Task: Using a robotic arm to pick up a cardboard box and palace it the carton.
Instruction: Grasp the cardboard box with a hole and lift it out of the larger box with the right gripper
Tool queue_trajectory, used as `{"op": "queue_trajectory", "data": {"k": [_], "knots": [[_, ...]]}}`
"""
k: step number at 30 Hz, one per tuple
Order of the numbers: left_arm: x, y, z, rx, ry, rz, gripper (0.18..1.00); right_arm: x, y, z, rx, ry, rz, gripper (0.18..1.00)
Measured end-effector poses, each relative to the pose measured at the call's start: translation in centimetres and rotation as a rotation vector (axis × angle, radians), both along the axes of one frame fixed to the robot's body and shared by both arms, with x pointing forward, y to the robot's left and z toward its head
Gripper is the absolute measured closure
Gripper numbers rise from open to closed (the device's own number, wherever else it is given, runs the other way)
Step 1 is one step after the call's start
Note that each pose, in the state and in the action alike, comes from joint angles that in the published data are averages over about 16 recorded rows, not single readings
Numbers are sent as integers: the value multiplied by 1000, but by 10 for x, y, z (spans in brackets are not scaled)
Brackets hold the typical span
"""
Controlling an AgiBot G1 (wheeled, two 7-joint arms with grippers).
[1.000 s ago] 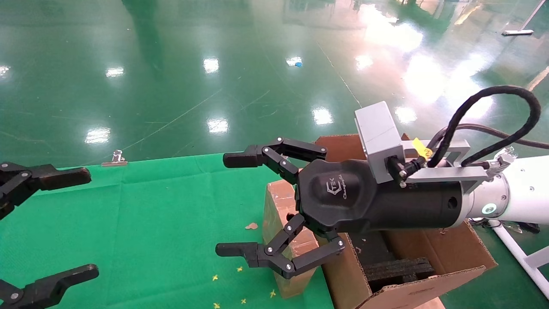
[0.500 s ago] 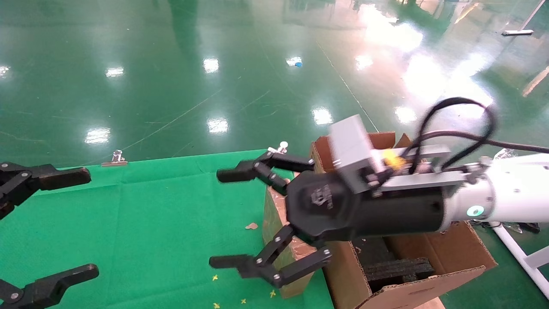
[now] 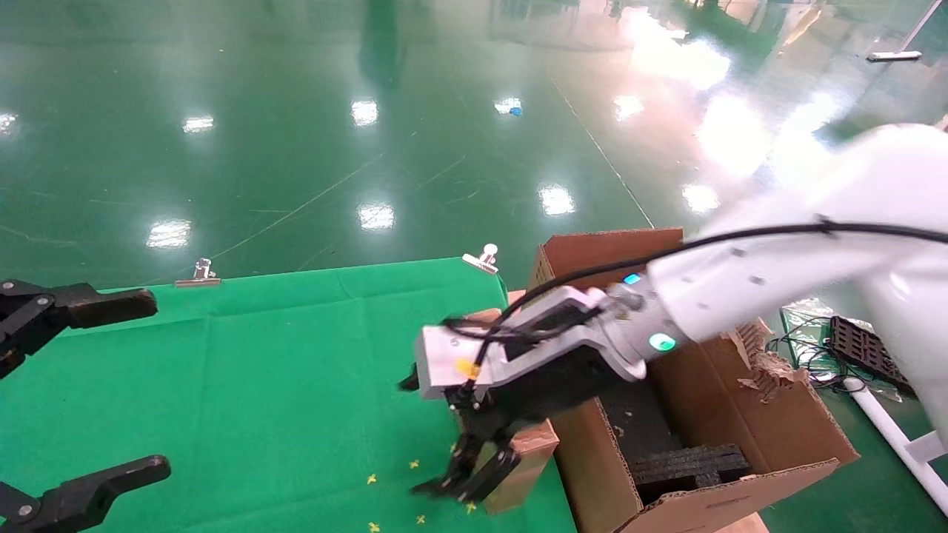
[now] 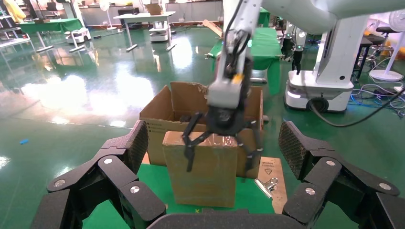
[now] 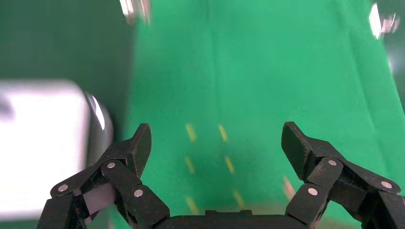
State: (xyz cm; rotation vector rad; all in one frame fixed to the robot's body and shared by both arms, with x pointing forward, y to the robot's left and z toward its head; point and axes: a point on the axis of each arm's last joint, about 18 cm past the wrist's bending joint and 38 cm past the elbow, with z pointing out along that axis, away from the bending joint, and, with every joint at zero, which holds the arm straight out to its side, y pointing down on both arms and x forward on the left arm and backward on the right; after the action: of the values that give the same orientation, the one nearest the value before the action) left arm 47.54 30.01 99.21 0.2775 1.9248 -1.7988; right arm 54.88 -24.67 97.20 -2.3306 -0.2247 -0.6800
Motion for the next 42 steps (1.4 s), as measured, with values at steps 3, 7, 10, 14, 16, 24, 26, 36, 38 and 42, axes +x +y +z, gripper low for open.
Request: {"op": "queue_trajectory", "data": {"k": [3,7,10,14,16,24,26,36,38,42], "knots": [[0,0,0,0,0,0,184,6,1,17,-105,-48,-36,178],[0,0,0,0,0,0,184,7,1,43,-210,-106,-73,178],[0,0,0,0,0,0,184,3,0,61,-266,-132,-94,178],[0,0,0,0,0,0,184,-4,-1,76,-335,-141,-117,178],[0,0,0,0,0,0,184,-6,-1,78,-367,-136,-126,178],[0,0,0,0,0,0,184,-5,0,68,-482,-90,-159,178],[0,0,0,0,0,0,184,-4,1,65,-500,-78,-165,178],[0,0,0,0,0,0,184,2,3,66,-476,-12,-311,178],[0,0,0,0,0,0,184,4,3,69,-441,19,-369,178],[0,0,0,0,0,0,184,8,0,77,-349,107,-512,178]]}}
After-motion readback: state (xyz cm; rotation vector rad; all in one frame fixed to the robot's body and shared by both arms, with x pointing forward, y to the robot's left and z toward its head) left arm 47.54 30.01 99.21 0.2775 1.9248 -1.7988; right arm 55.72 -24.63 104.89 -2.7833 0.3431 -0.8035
